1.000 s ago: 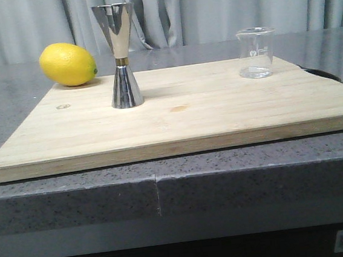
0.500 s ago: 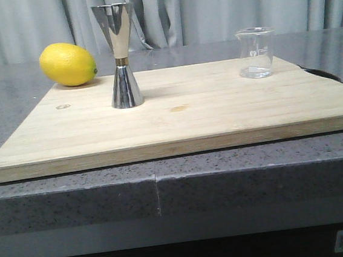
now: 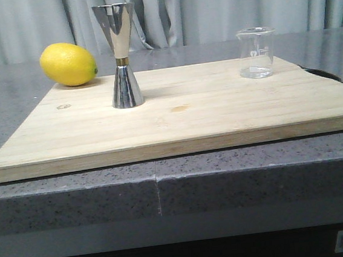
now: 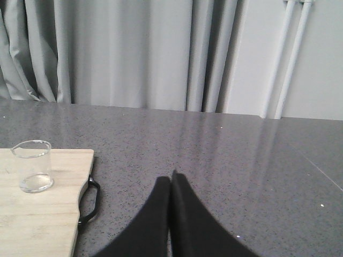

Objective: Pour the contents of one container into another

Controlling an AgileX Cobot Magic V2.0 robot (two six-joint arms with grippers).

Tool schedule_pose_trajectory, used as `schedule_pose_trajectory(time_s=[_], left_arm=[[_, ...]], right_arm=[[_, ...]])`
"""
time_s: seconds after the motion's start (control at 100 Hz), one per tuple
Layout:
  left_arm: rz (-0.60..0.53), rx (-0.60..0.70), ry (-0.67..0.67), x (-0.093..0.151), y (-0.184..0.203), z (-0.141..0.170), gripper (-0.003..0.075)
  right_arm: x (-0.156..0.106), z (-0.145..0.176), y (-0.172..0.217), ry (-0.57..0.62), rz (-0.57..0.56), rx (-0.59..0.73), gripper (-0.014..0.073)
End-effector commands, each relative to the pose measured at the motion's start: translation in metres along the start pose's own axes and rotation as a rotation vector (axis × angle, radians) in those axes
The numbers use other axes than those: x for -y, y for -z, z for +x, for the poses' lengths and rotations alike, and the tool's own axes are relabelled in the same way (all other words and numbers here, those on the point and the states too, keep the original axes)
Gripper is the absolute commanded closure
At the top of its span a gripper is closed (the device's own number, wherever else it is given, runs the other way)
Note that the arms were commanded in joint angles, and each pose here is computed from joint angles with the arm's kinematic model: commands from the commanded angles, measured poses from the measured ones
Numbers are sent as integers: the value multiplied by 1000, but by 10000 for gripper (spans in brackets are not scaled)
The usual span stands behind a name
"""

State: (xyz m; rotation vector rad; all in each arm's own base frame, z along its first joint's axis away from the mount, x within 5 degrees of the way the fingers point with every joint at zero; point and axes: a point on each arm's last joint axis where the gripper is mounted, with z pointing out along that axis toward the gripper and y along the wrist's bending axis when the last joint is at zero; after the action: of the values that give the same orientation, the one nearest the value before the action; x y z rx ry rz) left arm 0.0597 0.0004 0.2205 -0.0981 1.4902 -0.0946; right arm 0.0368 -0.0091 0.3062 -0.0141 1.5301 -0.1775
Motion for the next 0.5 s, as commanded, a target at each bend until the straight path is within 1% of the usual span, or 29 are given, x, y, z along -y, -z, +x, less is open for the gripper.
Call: schedule_pose_trajectory(time_s=[0.0,0.18,0.21,0.49], left_arm=[[29,109,11,2,2,-9,739],[30,115,11,0,6,6,739],[27,94,-2,0,6,8,739],[28,95,-21,0,6,8,739]], right_arm=[[0,-14,1,12,-1,90,662],[0,-14,1,12,-1,90,662],[0,-14,1,12,-1,90,662],[0,-14,1,12,-1,90,662]])
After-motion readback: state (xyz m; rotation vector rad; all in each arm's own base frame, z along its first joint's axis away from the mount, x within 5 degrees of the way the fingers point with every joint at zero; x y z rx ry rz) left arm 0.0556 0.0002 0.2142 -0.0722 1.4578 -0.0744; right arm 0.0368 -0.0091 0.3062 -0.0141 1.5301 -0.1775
